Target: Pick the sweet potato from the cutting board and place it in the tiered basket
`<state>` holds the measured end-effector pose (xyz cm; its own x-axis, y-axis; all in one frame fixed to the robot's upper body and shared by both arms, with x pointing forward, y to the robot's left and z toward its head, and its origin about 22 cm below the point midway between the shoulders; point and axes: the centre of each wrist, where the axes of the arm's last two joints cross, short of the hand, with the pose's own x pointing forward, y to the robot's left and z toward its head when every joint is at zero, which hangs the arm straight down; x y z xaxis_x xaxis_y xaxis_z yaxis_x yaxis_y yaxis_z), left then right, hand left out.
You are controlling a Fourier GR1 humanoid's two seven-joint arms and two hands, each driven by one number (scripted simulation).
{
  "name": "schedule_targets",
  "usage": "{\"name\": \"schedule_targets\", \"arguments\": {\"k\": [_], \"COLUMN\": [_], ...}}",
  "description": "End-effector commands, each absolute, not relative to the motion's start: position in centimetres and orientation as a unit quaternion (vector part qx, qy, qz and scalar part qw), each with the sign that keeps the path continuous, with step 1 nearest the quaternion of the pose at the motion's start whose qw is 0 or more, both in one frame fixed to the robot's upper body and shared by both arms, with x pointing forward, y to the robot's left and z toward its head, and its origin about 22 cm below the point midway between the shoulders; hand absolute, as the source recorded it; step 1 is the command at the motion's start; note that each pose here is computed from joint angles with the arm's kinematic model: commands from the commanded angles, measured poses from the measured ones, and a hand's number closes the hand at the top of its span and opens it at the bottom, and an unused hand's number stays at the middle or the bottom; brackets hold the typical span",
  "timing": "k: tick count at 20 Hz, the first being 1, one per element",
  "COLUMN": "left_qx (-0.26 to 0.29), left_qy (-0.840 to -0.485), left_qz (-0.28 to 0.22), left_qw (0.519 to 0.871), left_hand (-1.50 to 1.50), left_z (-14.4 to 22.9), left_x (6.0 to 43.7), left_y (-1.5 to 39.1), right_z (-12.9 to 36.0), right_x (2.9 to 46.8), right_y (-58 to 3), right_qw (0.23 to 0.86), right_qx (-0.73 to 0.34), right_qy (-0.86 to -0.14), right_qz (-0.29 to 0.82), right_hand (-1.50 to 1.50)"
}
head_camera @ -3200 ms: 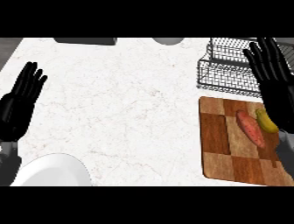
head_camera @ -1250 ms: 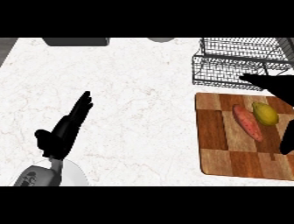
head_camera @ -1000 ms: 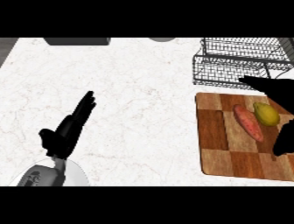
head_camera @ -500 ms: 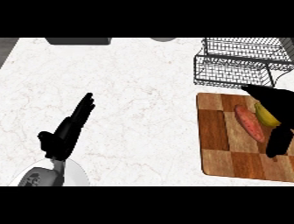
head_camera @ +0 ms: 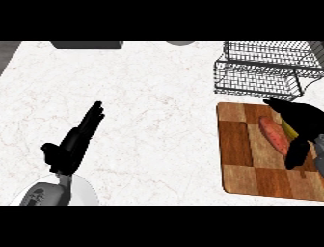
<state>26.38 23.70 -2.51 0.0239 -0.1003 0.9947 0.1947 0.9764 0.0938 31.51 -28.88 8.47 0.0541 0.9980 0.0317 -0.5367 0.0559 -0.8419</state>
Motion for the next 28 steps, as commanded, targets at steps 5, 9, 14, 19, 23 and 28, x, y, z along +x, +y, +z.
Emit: {"name": "schedule_targets", "arguments": {"k": [5,9,14,19,23,28], "left_qx": [-0.033,-0.04,-0.035,-0.047,-0.037,-0.029], "left_qy": [-0.689,-0.691,-0.692,-0.685,-0.688,-0.689], "left_qz": [-0.101,-0.105,-0.1,-0.109,-0.106,-0.114], "left_qw": [0.717,0.714,0.714,0.718,0.717,0.715], "left_hand": [0.0,0.0,0.0,0.0,0.0,0.0], "left_z": [-2.0,-2.9,-2.2,-1.0,-1.6,-1.7], "left_x": [26.7,26.5,26.3,26.1,26.5,26.4], "left_y": [25.0,24.7,22.3,23.0,23.6,25.1], "right_z": [6.2,3.6,3.6,1.3,2.2,1.0], "right_x": [30.3,31.5,30.8,33.2,32.7,33.7], "right_y": [-31.3,-31.1,-35.0,-29.4,-32.1,-30.4], "right_qw": [0.659,0.657,0.657,0.662,0.646,0.632], "right_qx": [-0.343,-0.337,-0.326,-0.317,-0.293,-0.298], "right_qy": [-0.319,-0.317,-0.314,-0.34,-0.423,-0.429], "right_qz": [0.589,0.595,0.604,0.588,0.564,0.572], "right_hand": [-1.5,-1.5,-1.5,-1.5,1.5,1.5]}}
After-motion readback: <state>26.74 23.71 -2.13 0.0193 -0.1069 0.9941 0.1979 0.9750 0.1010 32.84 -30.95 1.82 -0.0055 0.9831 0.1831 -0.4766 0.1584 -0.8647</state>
